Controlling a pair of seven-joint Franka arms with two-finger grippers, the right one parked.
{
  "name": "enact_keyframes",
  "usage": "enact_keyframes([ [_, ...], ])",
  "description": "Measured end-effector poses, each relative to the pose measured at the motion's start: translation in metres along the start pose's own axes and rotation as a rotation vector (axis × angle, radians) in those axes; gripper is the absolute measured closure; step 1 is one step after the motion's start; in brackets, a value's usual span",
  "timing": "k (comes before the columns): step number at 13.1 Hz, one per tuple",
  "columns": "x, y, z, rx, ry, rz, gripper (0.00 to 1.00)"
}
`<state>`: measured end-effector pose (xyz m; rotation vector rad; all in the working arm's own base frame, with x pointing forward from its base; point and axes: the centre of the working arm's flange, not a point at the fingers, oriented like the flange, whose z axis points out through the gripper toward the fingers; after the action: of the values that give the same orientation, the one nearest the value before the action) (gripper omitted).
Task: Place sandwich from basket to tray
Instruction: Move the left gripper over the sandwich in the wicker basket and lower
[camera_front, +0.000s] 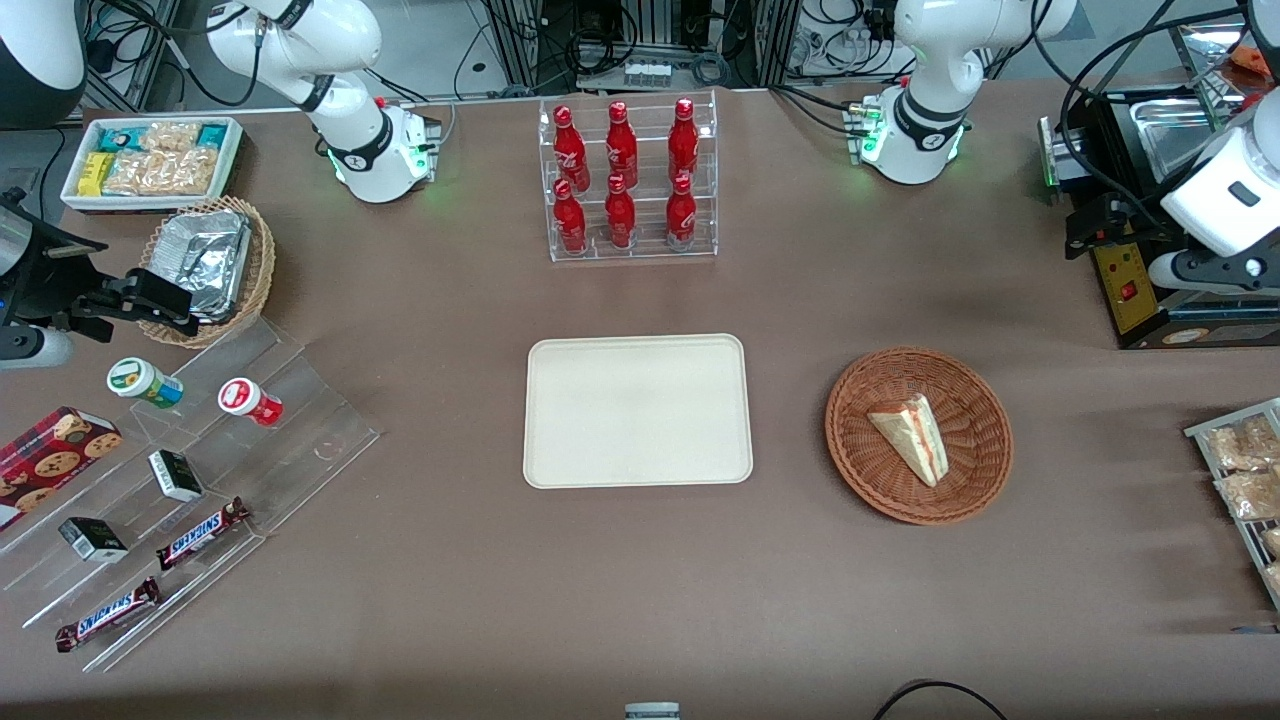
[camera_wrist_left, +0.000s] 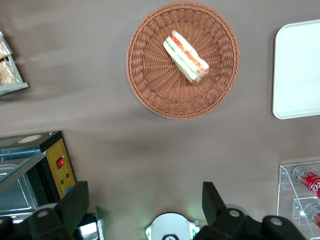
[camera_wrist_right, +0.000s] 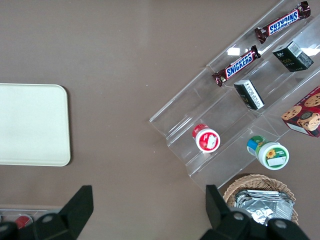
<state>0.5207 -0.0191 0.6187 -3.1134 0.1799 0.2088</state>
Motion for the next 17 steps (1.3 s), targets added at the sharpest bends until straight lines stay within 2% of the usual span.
enact_keyframes([
  [2, 0.000, 0.000, -0.003, 0.001, 0.008, 0.000, 0.00],
  [5, 0.011, -0.001, 0.010, -0.002, -0.004, -0.020, 0.00],
  [7, 0.033, -0.002, 0.035, -0.005, -0.020, -0.109, 0.00],
  [9, 0.058, 0.001, 0.068, -0.007, -0.019, -0.214, 0.00],
  [14, 0.090, 0.021, 0.168, -0.025, 0.077, -0.468, 0.00],
  [17, 0.099, 0.049, 0.222, -0.042, 0.111, -0.585, 0.00],
])
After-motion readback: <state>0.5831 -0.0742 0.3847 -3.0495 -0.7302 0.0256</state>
